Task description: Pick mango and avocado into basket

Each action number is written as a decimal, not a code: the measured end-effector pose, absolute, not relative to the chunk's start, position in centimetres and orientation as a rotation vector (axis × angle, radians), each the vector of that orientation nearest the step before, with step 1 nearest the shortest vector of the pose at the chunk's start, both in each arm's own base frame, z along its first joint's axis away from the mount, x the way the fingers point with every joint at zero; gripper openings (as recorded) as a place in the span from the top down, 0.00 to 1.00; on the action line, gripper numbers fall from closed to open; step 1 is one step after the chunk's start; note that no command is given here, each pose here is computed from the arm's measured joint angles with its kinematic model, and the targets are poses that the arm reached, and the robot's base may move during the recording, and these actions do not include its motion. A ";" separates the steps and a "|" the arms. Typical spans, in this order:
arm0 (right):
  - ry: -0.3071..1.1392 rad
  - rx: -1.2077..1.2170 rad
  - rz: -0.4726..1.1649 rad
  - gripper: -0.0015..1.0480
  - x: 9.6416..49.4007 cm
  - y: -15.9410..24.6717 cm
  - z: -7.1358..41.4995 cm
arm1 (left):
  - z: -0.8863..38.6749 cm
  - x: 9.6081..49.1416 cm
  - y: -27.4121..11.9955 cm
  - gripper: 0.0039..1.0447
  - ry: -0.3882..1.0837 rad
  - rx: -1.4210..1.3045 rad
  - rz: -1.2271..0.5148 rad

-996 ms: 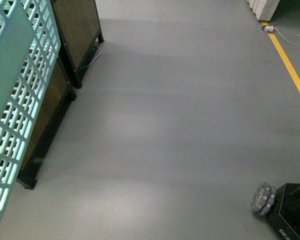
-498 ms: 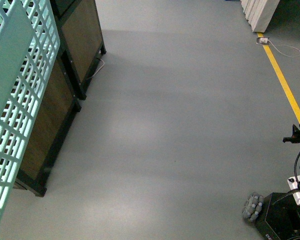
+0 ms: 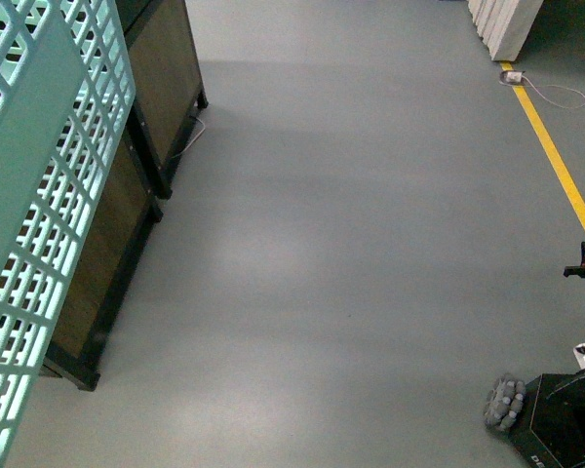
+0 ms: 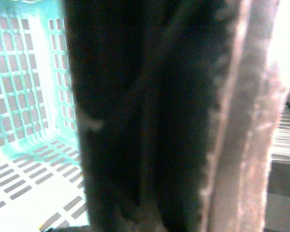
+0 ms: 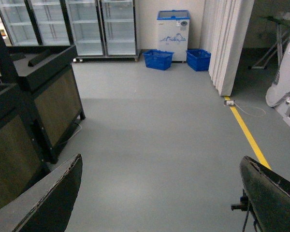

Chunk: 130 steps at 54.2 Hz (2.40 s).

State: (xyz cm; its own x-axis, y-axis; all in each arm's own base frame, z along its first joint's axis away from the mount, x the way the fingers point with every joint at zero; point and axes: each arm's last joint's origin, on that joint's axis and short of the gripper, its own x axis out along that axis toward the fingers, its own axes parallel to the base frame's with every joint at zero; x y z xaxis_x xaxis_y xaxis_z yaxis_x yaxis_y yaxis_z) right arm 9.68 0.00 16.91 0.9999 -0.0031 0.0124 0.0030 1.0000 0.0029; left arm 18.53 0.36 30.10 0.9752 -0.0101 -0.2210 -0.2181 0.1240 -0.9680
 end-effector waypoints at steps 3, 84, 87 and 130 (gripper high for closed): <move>-0.013 0.003 -0.003 0.08 9.7 0.0 16.9 | 30.1 18.5 0.4 0.87 0.187 -1.444 0.156; -0.013 0.003 0.000 0.08 9.7 0.0 16.9 | 30.1 18.5 0.5 0.87 0.177 -1.435 0.169; -0.013 0.003 0.001 0.08 9.7 0.0 16.9 | 30.1 18.5 0.5 0.87 0.178 -1.435 0.169; -0.013 0.003 0.000 0.08 9.7 0.0 16.9 | 30.1 18.5 0.5 0.87 0.177 -1.435 0.169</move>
